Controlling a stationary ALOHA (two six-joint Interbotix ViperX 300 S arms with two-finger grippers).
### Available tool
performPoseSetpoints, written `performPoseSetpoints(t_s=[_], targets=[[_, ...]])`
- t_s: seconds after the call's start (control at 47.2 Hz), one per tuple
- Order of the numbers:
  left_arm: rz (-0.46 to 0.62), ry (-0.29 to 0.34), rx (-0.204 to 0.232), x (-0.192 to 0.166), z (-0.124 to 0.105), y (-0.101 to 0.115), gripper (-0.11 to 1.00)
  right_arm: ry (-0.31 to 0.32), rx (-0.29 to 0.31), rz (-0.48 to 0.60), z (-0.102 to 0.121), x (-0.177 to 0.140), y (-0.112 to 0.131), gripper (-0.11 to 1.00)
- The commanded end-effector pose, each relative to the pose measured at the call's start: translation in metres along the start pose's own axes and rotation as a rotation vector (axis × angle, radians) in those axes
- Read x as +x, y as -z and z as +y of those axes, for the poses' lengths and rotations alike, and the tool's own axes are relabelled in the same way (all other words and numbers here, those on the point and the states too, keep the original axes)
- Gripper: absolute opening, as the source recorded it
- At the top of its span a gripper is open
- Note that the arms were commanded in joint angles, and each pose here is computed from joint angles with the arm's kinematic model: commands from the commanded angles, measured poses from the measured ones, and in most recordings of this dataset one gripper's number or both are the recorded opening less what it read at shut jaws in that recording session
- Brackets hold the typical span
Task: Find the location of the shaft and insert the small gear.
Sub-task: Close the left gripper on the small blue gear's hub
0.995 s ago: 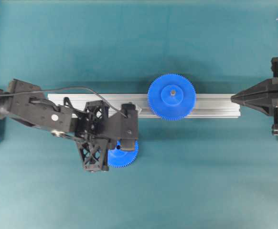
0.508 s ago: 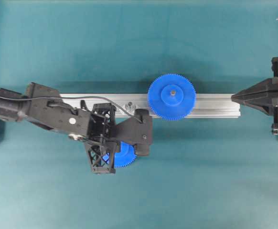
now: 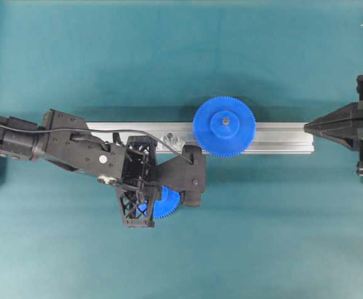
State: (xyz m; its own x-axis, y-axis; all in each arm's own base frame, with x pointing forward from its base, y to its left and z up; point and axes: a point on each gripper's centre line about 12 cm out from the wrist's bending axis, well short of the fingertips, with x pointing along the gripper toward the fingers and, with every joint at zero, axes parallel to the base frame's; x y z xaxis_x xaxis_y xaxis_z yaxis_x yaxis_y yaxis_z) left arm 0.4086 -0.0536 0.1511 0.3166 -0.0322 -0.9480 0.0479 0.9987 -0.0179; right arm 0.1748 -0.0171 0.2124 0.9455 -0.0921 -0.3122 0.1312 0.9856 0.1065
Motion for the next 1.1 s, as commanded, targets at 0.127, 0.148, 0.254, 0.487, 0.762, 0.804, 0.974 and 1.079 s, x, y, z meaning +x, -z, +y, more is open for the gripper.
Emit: performPoseSetpoints(t_s=[0.127,0.148,0.254,0.487,0.762,0.804,0.974,1.079], targets=[[-0.032,0.002,0.045,-0.0093,-0.0022,-0.0068,0.0,0.002,0.012,-0.011,-0.0002,0.0006,-0.0035,0.01],[-0.032,0.002,0.048,-0.0093,-0.0022,-0.0068,0.0,0.003,0.012,-0.011,-0.0005,0.0006,-0.0035,0.01],[-0.035,0.002,0.06,-0.0097,-0.0022,-0.0075,0.0,0.003,0.012,-0.013,-0.0004,0.0006,-0.0037,0.01],[-0.032,0.001,0.057,-0.0084,-0.0022,-0.0072,0.02,0.002,0.012,-0.01,-0.0003,0.0006,-0.0029,0.01],[-0.028,0.001,0.049,-0.0059,-0.0022,-0.0068,0.61,0.004,0.012,-0.007,-0.0007,0.0006,-0.0016,0.01],[-0.029,0.001,0.049,-0.0053,-0.0022,-0.007,0.73,0.004,0.012,-0.008,-0.0006,0.0006,-0.0023,0.01],[-0.031,0.002,0.054,-0.0035,-0.0024,-0.0079,0.94,0.007,0.013,-0.007,-0.0012,0.0006,-0.0017,0.01],[-0.029,0.001,0.051,-0.0026,-0.0018,-0.0088,0.92,0.007,0.013,-0.005,-0.0013,0.0006,-0.001,0.01]])
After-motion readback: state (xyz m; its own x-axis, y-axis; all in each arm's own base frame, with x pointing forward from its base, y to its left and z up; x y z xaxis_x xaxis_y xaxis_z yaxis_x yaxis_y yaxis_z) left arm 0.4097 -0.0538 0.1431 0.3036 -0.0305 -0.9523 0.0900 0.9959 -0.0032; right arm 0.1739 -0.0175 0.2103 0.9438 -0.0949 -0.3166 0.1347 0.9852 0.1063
